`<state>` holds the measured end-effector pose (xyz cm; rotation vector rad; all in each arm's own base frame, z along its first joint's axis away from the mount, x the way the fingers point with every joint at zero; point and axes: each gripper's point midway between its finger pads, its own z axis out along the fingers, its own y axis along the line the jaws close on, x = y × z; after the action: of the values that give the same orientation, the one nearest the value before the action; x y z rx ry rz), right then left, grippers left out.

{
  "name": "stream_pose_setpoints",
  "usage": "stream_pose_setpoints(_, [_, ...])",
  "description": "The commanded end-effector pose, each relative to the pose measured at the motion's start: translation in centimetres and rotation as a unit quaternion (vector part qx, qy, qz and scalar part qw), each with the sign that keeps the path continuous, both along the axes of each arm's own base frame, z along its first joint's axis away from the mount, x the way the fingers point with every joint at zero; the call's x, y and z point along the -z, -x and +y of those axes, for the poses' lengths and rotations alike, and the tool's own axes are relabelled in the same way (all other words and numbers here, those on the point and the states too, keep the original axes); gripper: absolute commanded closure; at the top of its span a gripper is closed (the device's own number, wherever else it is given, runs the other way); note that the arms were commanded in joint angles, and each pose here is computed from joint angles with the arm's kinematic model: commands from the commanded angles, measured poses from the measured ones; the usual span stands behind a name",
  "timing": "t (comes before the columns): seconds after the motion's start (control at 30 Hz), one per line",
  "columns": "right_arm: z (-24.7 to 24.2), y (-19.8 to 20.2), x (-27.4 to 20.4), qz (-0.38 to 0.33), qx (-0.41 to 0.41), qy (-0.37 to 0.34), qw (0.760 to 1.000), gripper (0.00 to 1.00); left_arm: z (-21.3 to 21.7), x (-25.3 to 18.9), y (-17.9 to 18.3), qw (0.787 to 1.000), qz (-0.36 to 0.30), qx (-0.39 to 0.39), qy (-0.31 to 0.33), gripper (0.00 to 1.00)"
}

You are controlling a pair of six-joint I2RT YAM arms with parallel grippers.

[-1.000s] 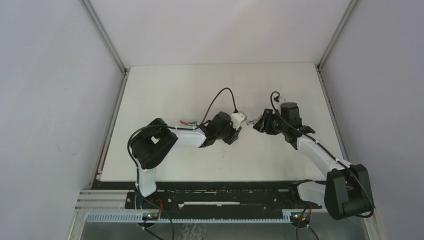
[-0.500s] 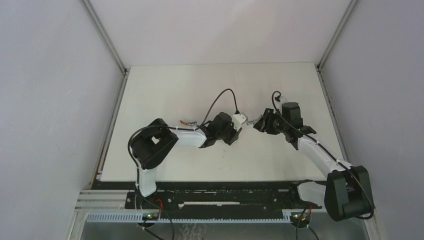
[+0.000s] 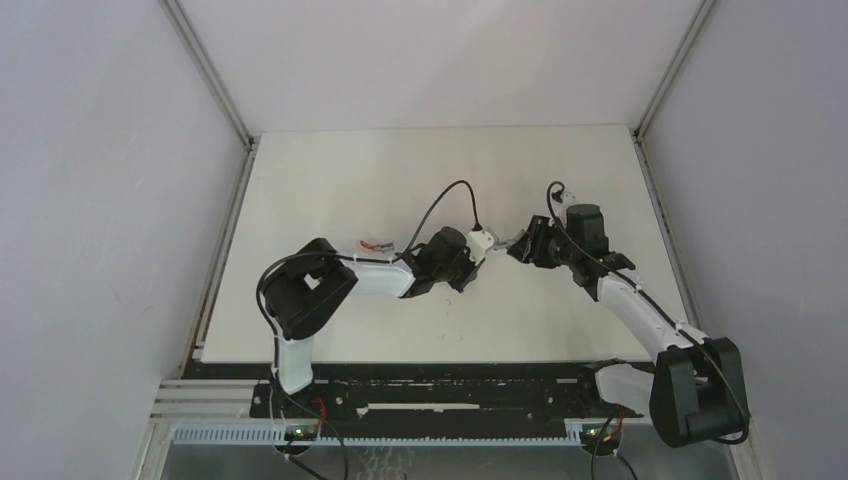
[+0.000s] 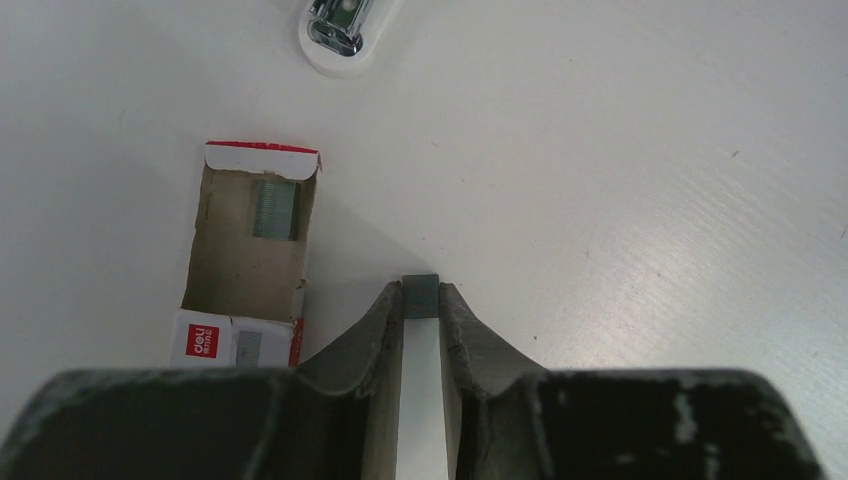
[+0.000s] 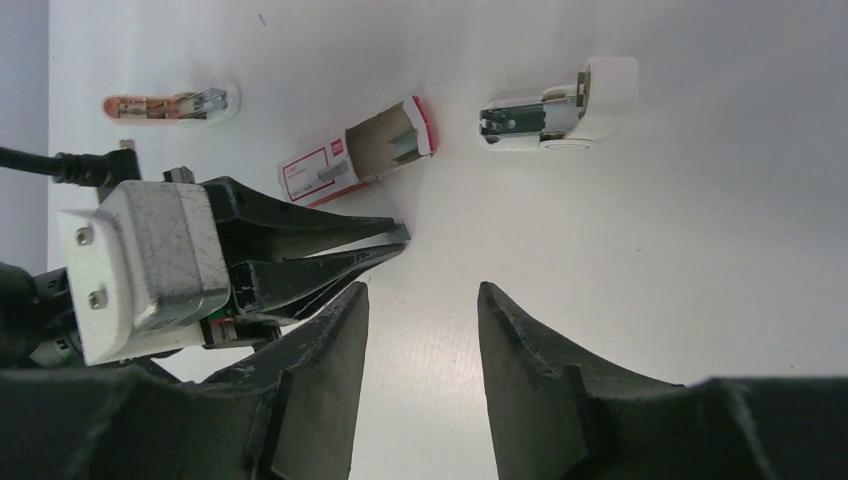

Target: Load the staples into the stapler

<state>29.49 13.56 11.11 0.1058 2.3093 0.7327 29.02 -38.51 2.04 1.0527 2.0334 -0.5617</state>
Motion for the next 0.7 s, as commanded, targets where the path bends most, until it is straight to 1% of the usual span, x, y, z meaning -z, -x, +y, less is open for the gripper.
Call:
stream_pose_setpoints(0.0, [0.6, -0.3, -2.7, -0.044, -0.014, -0.026, 0.999, 0.56, -0.7, -2.0, 0.6, 0.999, 0.007, 0.000, 0.032, 0.79])
stream_pose_setpoints(0.2, [1.3, 1.0, -5.1, -0.074, -0.042, -0.058, 0.995, 0.54, -0.8, -6.1, 2.2, 0.992, 0.036, -0.019, 0.115, 0.80])
stream_pose_setpoints(0.33, [2.2, 2.4, -7.3, -0.100, -0.068, -0.091, 0.988, 0.53, 0.3, -8.9, 3.5, 0.982, 0.060, -0.034, 0.174, 0.80])
stream_pose_setpoints(0.5, [3.6, 4.6, -10.3, -0.143, -0.118, -0.148, 0.972, 0.49, 2.2, -13.6, 5.4, 0.956, 0.099, -0.035, 0.275, 0.81])
stream_pose_setpoints(0.6, [4.8, 6.2, -12.6, -0.174, -0.162, -0.196, 0.951, 0.43, 3.2, -17.1, 6.8, 0.935, 0.107, -0.013, 0.337, 0.81])
stream_pose_setpoints(0.67, [5.5, 7.2, -14.5, -0.203, -0.190, -0.226, 0.934, 0.39, 3.9, -20.0, 7.9, 0.920, 0.103, 0.006, 0.378, 0.81])
